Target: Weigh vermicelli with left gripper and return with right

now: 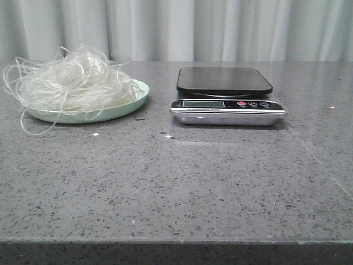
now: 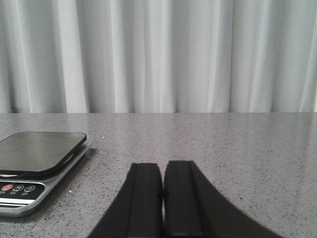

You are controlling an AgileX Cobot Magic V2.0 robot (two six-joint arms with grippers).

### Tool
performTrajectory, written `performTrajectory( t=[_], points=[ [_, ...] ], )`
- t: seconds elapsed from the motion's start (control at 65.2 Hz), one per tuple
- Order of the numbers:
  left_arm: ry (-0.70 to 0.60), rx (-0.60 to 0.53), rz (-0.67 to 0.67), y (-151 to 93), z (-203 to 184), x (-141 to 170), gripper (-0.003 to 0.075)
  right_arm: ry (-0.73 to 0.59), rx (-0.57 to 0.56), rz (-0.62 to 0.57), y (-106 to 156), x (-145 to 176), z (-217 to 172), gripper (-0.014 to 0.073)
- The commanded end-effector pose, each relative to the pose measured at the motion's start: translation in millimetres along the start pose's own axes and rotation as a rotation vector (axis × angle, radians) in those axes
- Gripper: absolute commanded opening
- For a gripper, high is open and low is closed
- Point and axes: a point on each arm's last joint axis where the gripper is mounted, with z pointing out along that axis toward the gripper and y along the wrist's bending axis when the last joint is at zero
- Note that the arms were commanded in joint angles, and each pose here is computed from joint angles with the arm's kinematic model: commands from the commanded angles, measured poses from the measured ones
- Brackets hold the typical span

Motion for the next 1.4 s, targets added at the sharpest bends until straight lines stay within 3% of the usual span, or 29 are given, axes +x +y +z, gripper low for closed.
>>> performTrajectory(
  t=[0.0, 0.169, 0.261, 0.399, 0.476, 0.614, 0.813, 0.936, 1.227, 1.304, 1.381],
  points=[
    [-0.100, -0.012, -0.011, 1.0, -2.0, -6.8, 0.0127, -0.108, 0.008, -0.002, -0.4, -10.9, -1.8, 0.0187],
    [-0.110, -0.013, -0.011, 1.1, -2.1, -7.7, 0.0127, -0.108, 0.008, -0.002, -0.4, -10.9, -1.8, 0.0187],
    [-0.175, -0.021, -0.037, 2.1, -3.0, -14.0, 0.0127, -0.108, 0.008, -0.002, -0.4, -10.9, -1.8, 0.0187],
    [-0.396, -0.044, -0.120, 6.4, -10.5, -48.5, 0.0127, -0.108, 0.008, -0.002, -0.4, -10.9, -1.8, 0.0187],
    [-0.416, -0.034, -0.103, 5.9, -14.3, -70.6, 0.0127, -0.108, 0.008, -0.002, -0.4, -10.9, -1.8, 0.0187],
    [-0.298, -0.010, 0.010, 3.4, -14.2, -118.0, 0.0127, -0.108, 0.008, -0.002, -0.4, -10.9, -1.8, 0.0187],
    [-0.108, 0.024, 0.014, 3.2, 6.2, -169.8, 0.0127, -0.108, 0.008, -0.002, -0.4, -10.9, -1.8, 0.0187],
    [-0.013, 0.099, -0.044, -1.8, 22.6, -172.5, 0.0127, -0.108, 0.008, -0.002, -0.4, -10.9, -1.8, 0.0187],
    [0.148, 0.218, -0.038, -15.4, 51.7, -154.1, 0.0134, -0.108, 0.008, -0.002, -0.4, -10.9, -1.8, 0.0187],
    [0.165, 0.231, -0.005, -17.6, 57.5, -153.0, 0.0188, -0.108, 0.008, -0.002, -0.4, -10.9, -1.8, 0.0187],
    [0.176, 0.247, -0.001, -20.2, 62.4, -154.2, 0.0306, -0.108, 0.008, -0.002, -0.4, -10.9, -1.8, 0.0187]
  ],
)
